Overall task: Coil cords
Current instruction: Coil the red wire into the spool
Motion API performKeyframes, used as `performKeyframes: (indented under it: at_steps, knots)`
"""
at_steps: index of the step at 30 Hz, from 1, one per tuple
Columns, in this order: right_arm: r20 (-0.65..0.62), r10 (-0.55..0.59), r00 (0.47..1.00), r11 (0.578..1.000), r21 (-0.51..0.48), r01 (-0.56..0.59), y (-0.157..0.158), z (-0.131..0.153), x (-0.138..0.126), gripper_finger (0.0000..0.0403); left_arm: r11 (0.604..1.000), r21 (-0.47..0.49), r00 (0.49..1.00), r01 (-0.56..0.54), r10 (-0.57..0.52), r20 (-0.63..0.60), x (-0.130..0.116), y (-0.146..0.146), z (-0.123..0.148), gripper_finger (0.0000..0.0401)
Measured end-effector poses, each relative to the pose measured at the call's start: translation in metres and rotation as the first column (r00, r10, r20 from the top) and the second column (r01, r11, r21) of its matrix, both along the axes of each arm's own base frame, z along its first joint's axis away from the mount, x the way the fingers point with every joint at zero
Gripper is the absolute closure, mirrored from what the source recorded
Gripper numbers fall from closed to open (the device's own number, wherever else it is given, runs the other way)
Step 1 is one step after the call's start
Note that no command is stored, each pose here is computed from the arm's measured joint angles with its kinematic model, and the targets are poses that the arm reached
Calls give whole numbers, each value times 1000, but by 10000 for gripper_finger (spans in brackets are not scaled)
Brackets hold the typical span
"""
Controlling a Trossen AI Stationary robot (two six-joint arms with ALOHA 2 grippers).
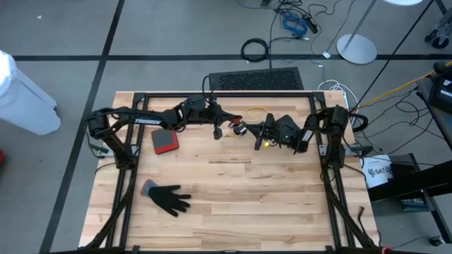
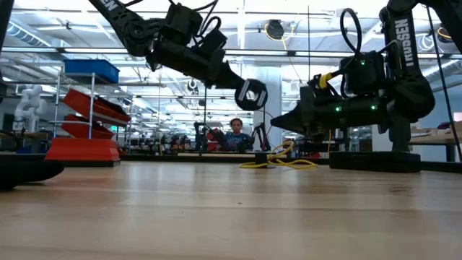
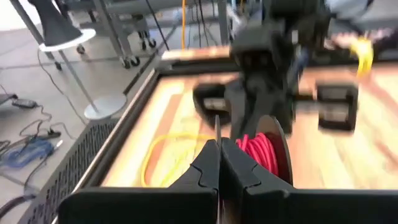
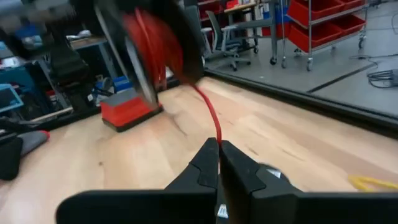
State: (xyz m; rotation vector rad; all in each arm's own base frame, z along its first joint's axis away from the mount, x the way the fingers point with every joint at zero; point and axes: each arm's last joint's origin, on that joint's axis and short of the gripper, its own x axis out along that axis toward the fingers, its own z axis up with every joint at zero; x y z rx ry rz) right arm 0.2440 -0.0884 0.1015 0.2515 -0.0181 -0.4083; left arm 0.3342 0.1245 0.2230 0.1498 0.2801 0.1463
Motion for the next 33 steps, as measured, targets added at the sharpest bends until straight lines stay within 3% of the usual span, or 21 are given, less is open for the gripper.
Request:
performKeyframes:
  at_steps: [4, 11, 18, 25, 33]
  knots:
    - [36, -2, 999, 1000, -13, 2, 0, 9, 0, 403, 999, 34, 995, -29, 32, -91, -2, 0, -8, 401]
    - [105, 15, 994, 1000, -1, -15, -1, 23, 4, 403, 987, 140, 986, -74, 93, -138, -2, -2, -10, 401]
    - [119, 71, 990, 997, 2, -72, -1, 35, 30, 402, 959, 263, 975, -104, 151, -165, 0, -7, -10, 401]
    - [103, 88, 991, 996, -6, -87, -5, 50, 59, 402, 901, 397, 945, -175, 266, -188, 1, -12, -9, 401]
    - [34, 67, 997, 997, -43, -65, -8, 60, 81, 402, 894, 410, 937, -181, 284, -204, 2, -10, -13, 401]
